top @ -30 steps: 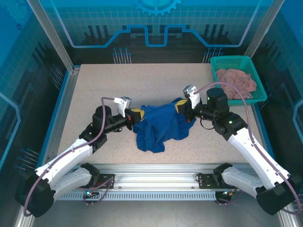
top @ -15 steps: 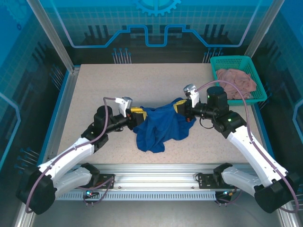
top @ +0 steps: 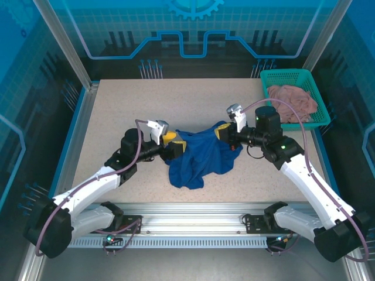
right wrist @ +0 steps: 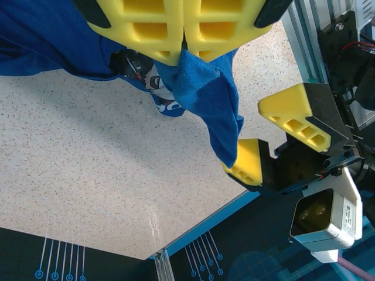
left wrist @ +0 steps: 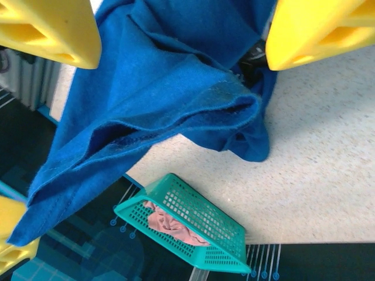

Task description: Fold the inside-out t-shirt

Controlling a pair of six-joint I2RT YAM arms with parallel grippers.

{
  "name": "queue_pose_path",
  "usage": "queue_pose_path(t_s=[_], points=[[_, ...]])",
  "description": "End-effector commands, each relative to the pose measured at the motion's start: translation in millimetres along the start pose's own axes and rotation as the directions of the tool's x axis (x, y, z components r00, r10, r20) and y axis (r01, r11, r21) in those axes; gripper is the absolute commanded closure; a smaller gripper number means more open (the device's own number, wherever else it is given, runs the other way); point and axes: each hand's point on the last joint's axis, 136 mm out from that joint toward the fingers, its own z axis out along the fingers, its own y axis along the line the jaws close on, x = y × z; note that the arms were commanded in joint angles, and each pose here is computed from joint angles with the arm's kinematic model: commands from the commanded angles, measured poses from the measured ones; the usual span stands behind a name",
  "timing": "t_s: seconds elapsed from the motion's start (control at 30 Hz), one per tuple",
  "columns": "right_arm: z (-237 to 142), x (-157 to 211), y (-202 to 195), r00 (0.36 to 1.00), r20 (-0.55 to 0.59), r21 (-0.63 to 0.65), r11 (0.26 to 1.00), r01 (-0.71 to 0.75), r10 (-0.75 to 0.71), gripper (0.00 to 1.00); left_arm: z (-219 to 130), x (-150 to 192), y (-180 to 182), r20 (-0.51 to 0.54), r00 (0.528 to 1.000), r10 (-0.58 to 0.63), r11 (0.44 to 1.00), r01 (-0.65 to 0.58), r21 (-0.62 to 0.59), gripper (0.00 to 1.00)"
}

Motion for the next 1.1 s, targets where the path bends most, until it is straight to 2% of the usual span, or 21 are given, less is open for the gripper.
queue_pose_path(t_s=[0.0,0.2,0.4,0.47,0.57,0.67,0.73,0.77,0.93,1.07], points=[[-8,-17,3,0.999,0.033,-0.011,1.0,0.005,-0.005,1.0,-3,-19,9,0.044,0.996,0.078,0.995,-0.075,-0.066,0.18],[-7,-18,3,1.0,0.03,-0.016,1.0,0.005,-0.005,1.0,2,-14,12,0.012,0.985,0.174,0.984,-0.173,-0.051,0.08],[-6,-16,1,1.0,0.024,-0.013,1.0,-0.001,0.002,1.0,17,-25,3,0.004,0.974,0.227,0.974,-0.227,0.026,0.1],[-5,-15,1,1.0,0.02,-0.011,1.0,-0.003,0.003,1.0,19,-27,0,0.004,0.973,0.229,0.972,-0.229,0.046,0.18],[-6,-13,-1,1.0,0.017,-0.001,1.0,-0.005,0.005,1.0,20,-31,-2,0.012,0.974,0.228,0.972,-0.228,0.054,0.36],[-6,-14,-4,1.0,0.021,0.016,1.0,-0.02,0.02,1.0,19,-31,-5,0.011,0.976,0.219,0.973,-0.22,0.066,0.59],[-6,-16,-9,0.998,0.028,0.037,0.998,-0.05,0.049,1.0,18,-31,-5,0.011,0.978,0.21,0.975,-0.21,0.067,0.81],[-6,-16,-13,0.997,0.026,0.057,0.996,-0.073,0.072,1.0,17,-32,-6,0.014,0.979,0.206,0.976,-0.206,0.065,0.87],[-15,-5,-53,0.96,0.03,0.294,0.916,-0.273,0.277,0.97,-2,-34,-15,0.064,0.983,0.172,0.982,-0.176,0.065,0.95],[-5,2,-51,0.936,0.037,0.262,0.9,-0.347,0.35,0.9,-15,-34,-38,0.081,0.987,0.139,0.975,-0.151,0.161,0.96]])
